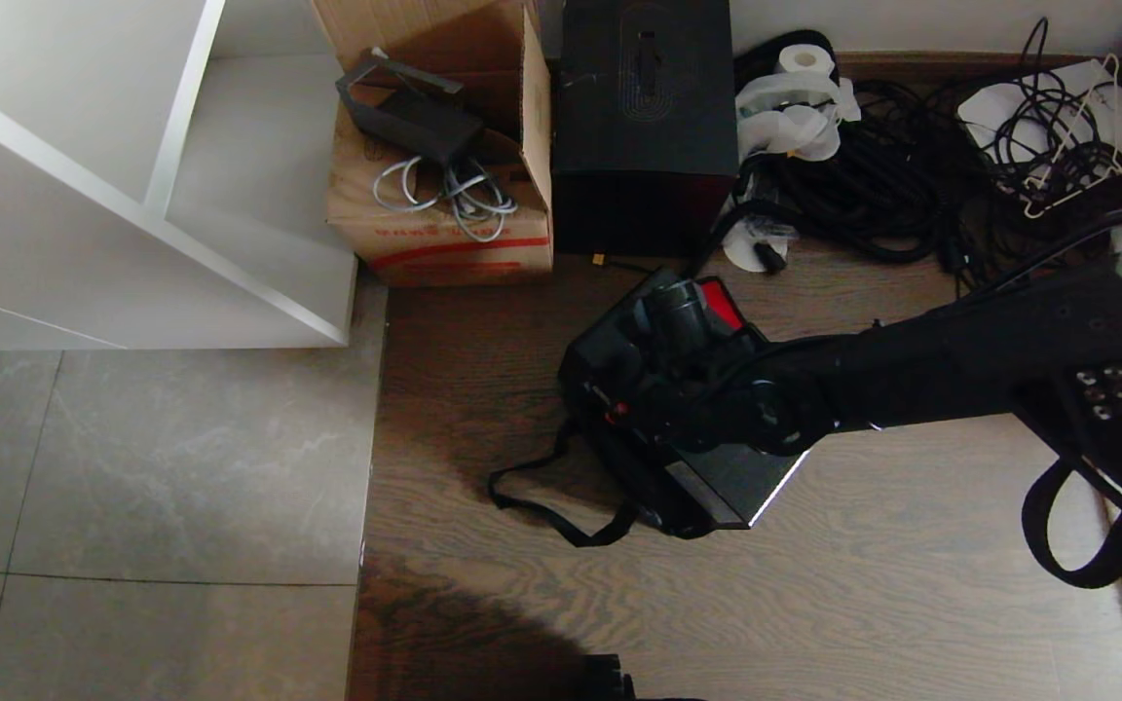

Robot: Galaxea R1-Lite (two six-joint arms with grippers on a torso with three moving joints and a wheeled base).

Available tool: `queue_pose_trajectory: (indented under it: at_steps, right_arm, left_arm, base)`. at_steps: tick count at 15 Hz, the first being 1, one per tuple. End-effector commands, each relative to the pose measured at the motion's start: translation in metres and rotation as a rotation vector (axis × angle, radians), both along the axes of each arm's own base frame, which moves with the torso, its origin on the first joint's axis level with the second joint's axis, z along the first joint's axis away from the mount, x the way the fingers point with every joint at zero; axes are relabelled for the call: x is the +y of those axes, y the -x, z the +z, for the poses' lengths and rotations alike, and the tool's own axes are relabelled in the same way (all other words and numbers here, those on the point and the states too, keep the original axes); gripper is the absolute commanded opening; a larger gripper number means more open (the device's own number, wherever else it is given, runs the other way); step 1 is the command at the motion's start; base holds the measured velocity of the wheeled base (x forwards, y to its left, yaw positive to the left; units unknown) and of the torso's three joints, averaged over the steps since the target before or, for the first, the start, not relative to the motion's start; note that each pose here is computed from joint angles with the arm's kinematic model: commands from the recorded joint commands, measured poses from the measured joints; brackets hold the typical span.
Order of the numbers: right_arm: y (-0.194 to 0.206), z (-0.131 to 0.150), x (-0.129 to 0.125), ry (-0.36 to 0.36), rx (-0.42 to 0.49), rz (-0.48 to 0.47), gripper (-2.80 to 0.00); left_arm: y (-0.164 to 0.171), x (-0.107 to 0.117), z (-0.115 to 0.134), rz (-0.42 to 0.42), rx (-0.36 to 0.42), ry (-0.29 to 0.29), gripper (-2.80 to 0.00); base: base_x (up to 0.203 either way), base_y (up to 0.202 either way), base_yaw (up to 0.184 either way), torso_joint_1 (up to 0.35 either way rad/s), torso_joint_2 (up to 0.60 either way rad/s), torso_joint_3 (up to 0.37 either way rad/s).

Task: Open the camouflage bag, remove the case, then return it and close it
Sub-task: Place the black box back

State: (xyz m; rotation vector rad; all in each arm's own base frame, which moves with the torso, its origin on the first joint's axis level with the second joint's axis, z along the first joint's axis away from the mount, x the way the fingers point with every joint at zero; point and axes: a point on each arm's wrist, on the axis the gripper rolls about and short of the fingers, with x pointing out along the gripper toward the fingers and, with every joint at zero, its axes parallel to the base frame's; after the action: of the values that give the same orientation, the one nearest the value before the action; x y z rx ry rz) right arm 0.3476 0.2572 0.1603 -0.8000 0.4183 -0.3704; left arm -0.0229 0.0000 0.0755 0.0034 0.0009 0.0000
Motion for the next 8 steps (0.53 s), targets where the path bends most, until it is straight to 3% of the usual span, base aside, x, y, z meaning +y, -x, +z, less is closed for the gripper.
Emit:
queue_pose_trajectory:
  at_steps: [1, 8]
  right_arm:
    - [0.002, -0.001, -0.001, -0.002, -0.002, -0.008, -2.8]
    - [0.011, -0.019, -0.009, 0.045, 0.034, -0.051, -2.8]
  left_arm:
    - [0.0, 0.0, 0.0, 0.0, -0.001, 0.0, -2.8]
    - [0.0, 0.0, 0.0, 0.0, -0.001, 0.0, -2.8]
  base:
    - [0.0, 0.0, 0.0, 0.0, 0.0, 0.0]
    - [0.0, 0.0, 0.0, 0.0, 0.0, 0.0]
